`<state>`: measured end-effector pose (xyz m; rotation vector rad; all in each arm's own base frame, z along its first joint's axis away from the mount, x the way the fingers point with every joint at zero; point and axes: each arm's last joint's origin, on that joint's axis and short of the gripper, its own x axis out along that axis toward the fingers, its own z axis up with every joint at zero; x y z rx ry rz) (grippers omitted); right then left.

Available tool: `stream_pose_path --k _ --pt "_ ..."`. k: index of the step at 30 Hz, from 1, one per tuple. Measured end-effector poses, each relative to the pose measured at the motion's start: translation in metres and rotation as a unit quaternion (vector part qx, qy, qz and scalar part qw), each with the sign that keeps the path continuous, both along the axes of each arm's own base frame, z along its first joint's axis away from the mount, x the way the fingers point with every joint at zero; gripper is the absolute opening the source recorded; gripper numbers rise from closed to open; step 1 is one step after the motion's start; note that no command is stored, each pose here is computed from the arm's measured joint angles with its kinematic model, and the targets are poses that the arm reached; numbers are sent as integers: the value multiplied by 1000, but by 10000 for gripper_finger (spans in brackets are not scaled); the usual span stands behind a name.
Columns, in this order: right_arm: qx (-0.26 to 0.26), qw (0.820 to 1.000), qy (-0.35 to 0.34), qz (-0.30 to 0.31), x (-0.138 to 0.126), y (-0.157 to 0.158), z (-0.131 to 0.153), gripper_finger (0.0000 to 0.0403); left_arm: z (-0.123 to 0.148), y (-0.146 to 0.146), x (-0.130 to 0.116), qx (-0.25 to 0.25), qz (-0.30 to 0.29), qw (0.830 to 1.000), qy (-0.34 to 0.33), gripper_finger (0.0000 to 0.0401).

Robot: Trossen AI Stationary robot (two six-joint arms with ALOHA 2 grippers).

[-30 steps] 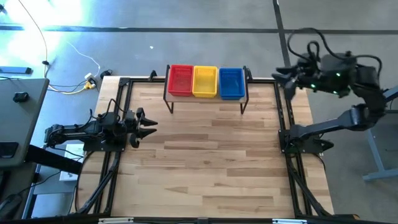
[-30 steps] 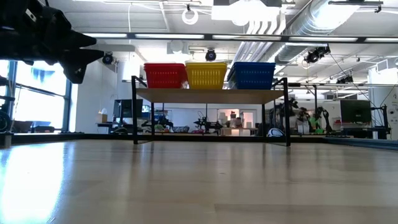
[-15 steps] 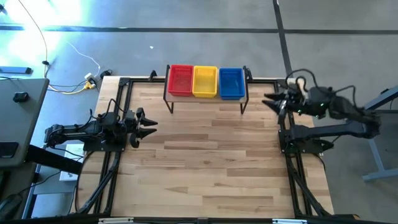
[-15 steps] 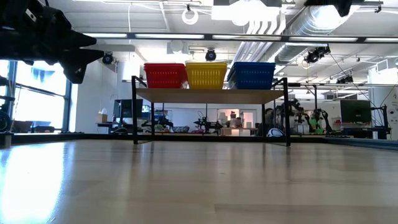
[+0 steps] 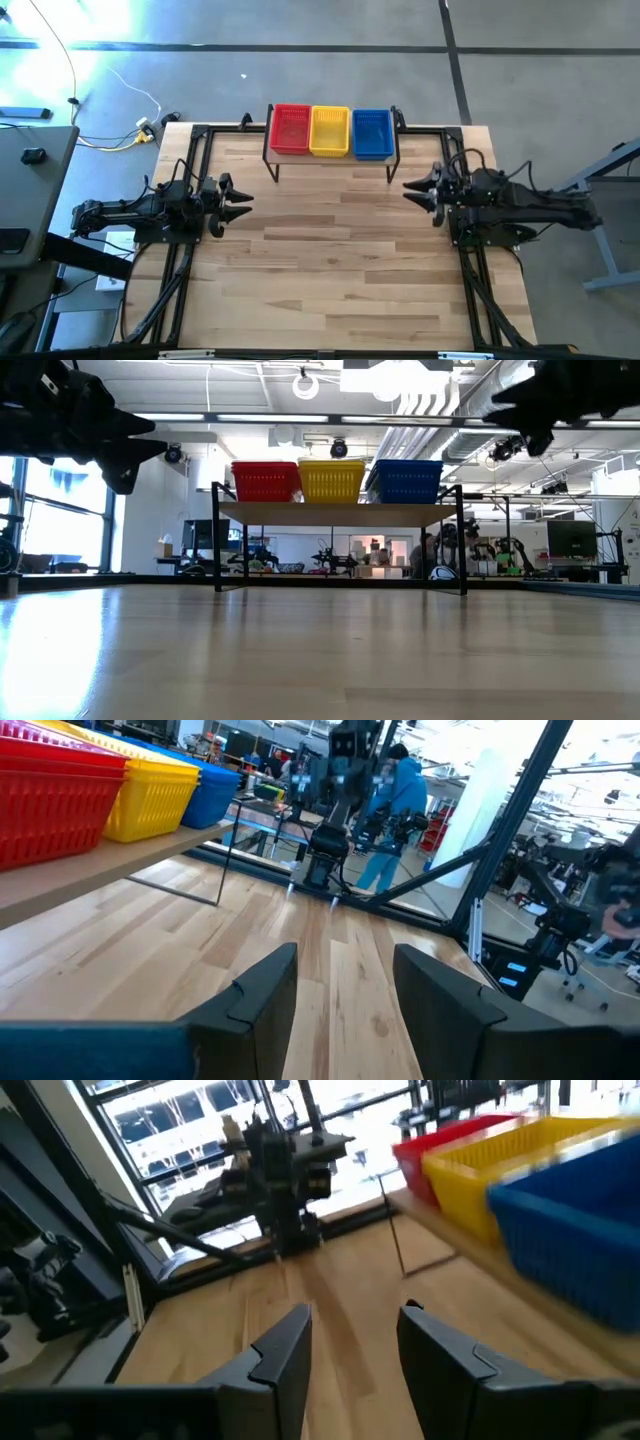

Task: Stack baskets on shelf by color
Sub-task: Return to Home Position

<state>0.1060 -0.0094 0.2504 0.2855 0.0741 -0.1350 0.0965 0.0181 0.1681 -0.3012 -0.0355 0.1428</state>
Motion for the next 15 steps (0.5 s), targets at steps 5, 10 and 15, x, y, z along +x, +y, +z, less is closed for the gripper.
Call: stream_pose_path --k 5,10,15 --pt "24 1000 -3 5 -5 1 -23 135 0 0 0 0 0 1000 0 158" --pt "25 999 -21 20 -12 2 -37 135 0 0 0 0 0 1000 0 158" --pt "25 998 -44 21 -17 3 -52 135 0 0 0 0 0 1000 0 158"
